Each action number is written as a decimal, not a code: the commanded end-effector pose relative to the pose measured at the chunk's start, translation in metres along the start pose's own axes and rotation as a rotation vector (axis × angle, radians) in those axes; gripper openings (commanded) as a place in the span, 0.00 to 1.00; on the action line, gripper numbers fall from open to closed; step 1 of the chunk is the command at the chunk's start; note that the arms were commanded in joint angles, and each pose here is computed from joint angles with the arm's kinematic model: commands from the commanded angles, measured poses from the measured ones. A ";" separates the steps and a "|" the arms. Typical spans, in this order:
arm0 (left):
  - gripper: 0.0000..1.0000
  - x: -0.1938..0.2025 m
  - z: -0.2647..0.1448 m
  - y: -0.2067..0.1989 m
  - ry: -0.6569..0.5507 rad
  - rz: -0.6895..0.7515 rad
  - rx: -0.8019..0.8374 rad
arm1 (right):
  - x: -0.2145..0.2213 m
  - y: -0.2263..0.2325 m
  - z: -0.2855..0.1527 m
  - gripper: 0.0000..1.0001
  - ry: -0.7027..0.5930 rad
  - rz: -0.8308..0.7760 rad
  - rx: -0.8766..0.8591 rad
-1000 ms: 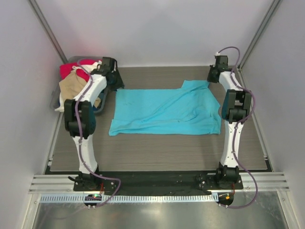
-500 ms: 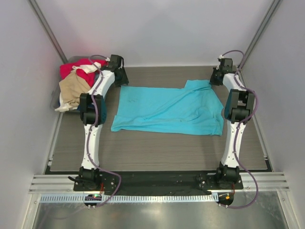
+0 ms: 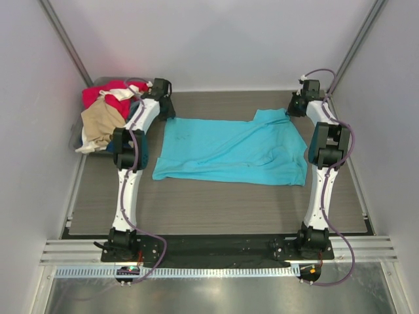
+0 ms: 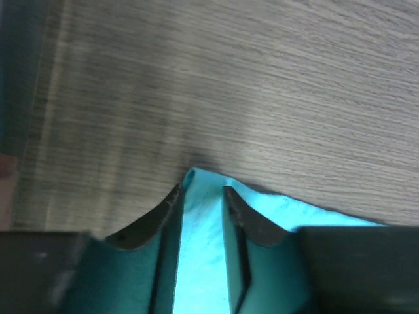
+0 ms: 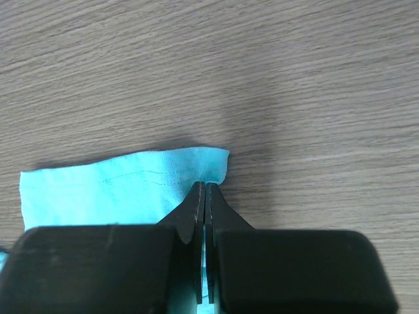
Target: Fold and stack the t-shirts
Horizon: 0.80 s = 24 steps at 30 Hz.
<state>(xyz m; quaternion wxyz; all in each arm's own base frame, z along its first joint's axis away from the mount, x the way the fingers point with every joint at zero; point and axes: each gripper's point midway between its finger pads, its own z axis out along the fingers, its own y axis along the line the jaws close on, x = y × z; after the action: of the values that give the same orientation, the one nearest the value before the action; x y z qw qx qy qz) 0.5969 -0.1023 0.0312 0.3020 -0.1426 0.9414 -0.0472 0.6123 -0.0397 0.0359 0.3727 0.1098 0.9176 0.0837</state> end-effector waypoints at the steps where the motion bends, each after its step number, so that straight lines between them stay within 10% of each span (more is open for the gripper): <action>1: 0.29 0.001 0.014 0.000 -0.003 0.003 0.018 | -0.036 0.022 -0.027 0.01 -0.088 -0.004 -0.067; 5: 0.00 -0.005 0.009 -0.006 -0.016 -0.009 0.052 | -0.039 0.034 -0.033 0.01 -0.089 -0.018 -0.124; 24: 0.00 -0.076 -0.112 0.027 -0.220 -0.114 0.051 | -0.071 0.120 -0.144 0.01 -0.246 -0.130 -0.343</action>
<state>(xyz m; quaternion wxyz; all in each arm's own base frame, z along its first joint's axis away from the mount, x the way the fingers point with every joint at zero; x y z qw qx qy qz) 0.5787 -0.0625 0.1204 0.3561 -0.1795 0.9145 -0.0679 0.5818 0.0452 0.1850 0.4699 0.0064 0.8614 0.1929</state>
